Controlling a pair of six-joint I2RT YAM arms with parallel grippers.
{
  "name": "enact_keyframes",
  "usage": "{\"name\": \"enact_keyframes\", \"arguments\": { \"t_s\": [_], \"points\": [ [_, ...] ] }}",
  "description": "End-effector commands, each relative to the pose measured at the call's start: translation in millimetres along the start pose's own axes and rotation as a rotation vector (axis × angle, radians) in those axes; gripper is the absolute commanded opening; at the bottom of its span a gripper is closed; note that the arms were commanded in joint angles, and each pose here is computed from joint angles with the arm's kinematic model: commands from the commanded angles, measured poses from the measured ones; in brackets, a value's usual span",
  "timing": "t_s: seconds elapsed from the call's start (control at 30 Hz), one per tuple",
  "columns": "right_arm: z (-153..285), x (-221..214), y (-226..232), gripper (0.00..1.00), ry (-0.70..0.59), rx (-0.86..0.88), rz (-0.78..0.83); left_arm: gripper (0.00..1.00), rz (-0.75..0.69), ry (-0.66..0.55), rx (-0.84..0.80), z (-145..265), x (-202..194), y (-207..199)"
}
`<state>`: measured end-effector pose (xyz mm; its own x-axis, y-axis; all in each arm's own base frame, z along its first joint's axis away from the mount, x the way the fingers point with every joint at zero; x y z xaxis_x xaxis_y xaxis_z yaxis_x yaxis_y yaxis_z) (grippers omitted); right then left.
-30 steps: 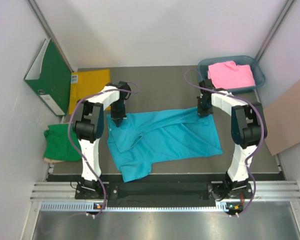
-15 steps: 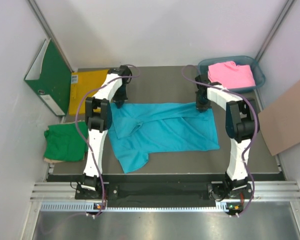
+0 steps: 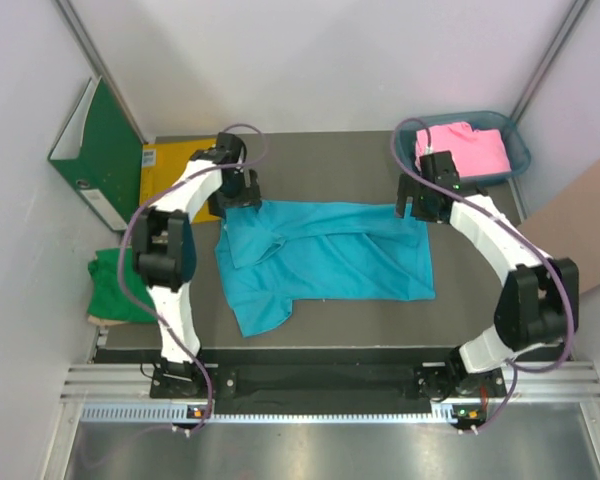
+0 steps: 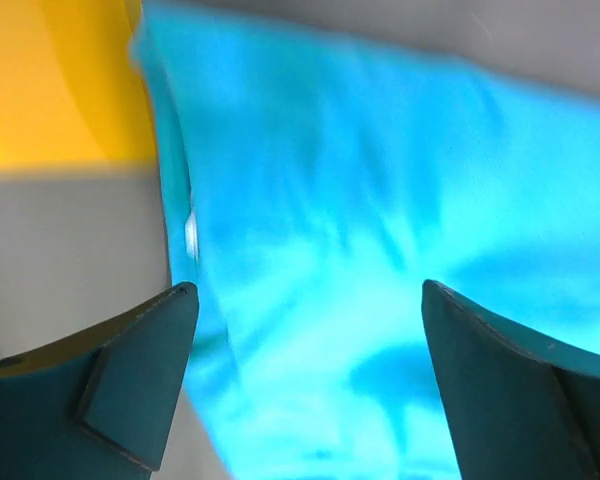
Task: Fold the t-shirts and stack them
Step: Fold the flattened tshirt in 1/3 of the way, then grap the side of the flattened tshirt closest away from the robot with both arms
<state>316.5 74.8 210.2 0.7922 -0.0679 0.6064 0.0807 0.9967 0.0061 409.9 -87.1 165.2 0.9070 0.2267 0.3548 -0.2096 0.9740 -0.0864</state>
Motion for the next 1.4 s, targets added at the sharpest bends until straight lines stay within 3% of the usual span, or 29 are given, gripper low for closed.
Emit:
{"name": "enact_keyframes", "arguments": {
  "t_s": [0.0,0.2,0.43,0.53,0.83,1.03,1.17,1.27,1.3,1.37],
  "points": [
    [16,-33,-16,1.0,0.065,-0.05,-0.136,0.99,-0.05,-0.203,-0.205,98,-19,-2],
    [16,-82,-37,0.93,0.203,-0.071,-0.342,0.99,-0.165,-0.096,-0.194,118,-100,1],
    [3,-124,-66,0.85,0.332,-0.085,-0.518,0.97,-0.251,0.087,-0.22,108,-188,-13],
    [-1,-127,-67,0.74,0.346,-0.031,-0.548,0.91,-0.285,0.157,-0.231,103,-207,-18],
    [-15,-143,-59,0.64,0.418,0.08,-0.565,0.86,-0.404,0.236,-0.198,91,-251,-40],
    [-13,-150,-52,0.35,0.466,0.169,-0.597,0.86,-0.434,0.327,-0.141,75,-272,-42],
    [-6,-154,-47,0.31,0.473,0.225,-0.628,0.88,-0.448,0.331,-0.081,66,-281,-38],
    [-5,-154,-48,0.2,0.467,0.227,-0.618,0.79,-0.433,0.32,-0.015,53,-287,-31],
    [-5,-154,-48,0.12,0.466,0.228,-0.612,0.69,-0.425,0.323,0.013,47,-289,-29],
    [-5,-154,-48,0.07,0.466,0.238,-0.602,0.55,-0.422,0.31,0.081,38,-289,-26]
  ]
}}
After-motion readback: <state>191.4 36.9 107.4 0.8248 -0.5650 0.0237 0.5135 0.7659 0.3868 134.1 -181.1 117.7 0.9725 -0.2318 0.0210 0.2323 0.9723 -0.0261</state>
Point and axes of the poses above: each gripper's point midway between its finger pads, its own z axis back along the fingers, its own y axis along the line the jaws close on, x = y × z, the point moved 10 cm from there along z, back along the fingers, and after that the axes turned 3 degrees about z, right-handed, at the moved point
